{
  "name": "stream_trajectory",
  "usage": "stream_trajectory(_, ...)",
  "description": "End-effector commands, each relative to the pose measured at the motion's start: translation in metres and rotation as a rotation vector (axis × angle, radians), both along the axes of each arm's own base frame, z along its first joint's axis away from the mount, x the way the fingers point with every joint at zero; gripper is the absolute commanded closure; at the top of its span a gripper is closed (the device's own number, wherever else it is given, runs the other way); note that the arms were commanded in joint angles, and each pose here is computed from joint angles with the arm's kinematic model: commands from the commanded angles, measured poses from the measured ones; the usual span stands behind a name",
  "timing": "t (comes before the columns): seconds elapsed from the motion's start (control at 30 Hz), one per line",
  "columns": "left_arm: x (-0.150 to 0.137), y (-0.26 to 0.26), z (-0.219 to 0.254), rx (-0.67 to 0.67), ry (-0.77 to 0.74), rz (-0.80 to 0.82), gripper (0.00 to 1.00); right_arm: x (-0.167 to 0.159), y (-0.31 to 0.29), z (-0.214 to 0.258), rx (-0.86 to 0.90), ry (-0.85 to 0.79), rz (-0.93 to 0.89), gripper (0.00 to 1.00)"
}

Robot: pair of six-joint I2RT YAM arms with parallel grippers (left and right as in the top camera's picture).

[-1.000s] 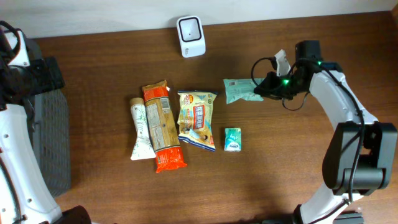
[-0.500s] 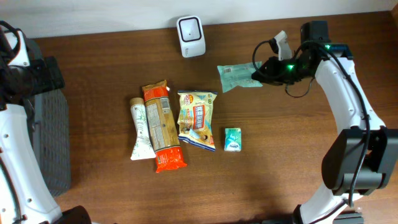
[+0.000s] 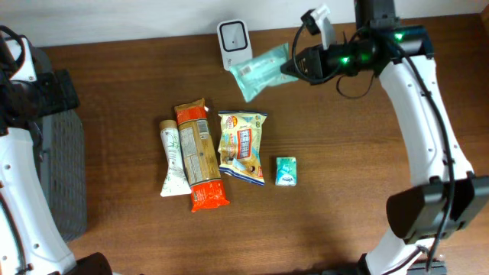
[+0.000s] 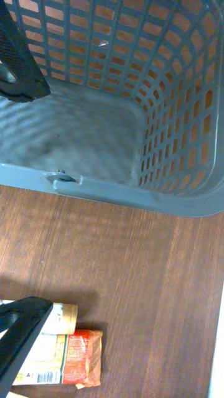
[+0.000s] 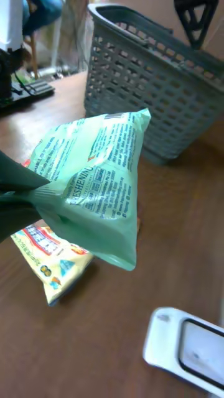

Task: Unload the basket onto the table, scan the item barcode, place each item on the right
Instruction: 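Carry the wipes pack over the white barcode scanner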

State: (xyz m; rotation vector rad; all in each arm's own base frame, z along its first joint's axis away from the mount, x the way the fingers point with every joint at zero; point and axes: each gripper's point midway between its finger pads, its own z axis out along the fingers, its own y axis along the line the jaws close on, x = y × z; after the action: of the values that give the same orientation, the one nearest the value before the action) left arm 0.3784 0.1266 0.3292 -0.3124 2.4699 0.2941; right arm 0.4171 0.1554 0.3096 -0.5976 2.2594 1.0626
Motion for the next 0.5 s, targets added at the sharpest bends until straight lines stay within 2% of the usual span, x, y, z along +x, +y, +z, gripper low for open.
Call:
stream_trajectory(0.0,-0.003,0.001,0.006,0.015,-0.011,-0.005,0.01,-0.012,-0.002,0.037,-0.051,-0.093,-0.040,0.96)
stream_trajectory(0.07,-0.003,0.001,0.006,0.015,-0.011,-0.005,0.01,-0.008,0.003,0.026,-0.152,-0.087,-0.096,0.96)
stream_trajectory(0.13,-0.003,0.001,0.006,0.015,-0.011,-0.005,0.01,0.014,0.000,0.011,-0.377,-0.174,-0.212,0.96)
stream_trajectory(0.23,-0.003,0.001,0.006,0.015,-0.011,-0.005,0.01,0.069,0.004,0.012,-0.748,-0.452,-0.439,0.96)
stream_trajectory(0.3,-0.003,0.001,0.006,0.015,-0.011,-0.005,0.01,0.102,0.022,0.009,-0.928,-0.646,-0.407,0.96)
stream_trajectory(0.33,-0.003,0.001,0.006,0.015,-0.011,-0.005,0.01,0.136,0.029,-0.002,-1.077,-0.779,-0.378,0.96)
stream_trajectory(0.47,-0.003,0.001,0.006,0.015,-0.011,-0.005,0.01,0.209,0.042,-0.014,-1.204,-1.068,-0.456,0.96)
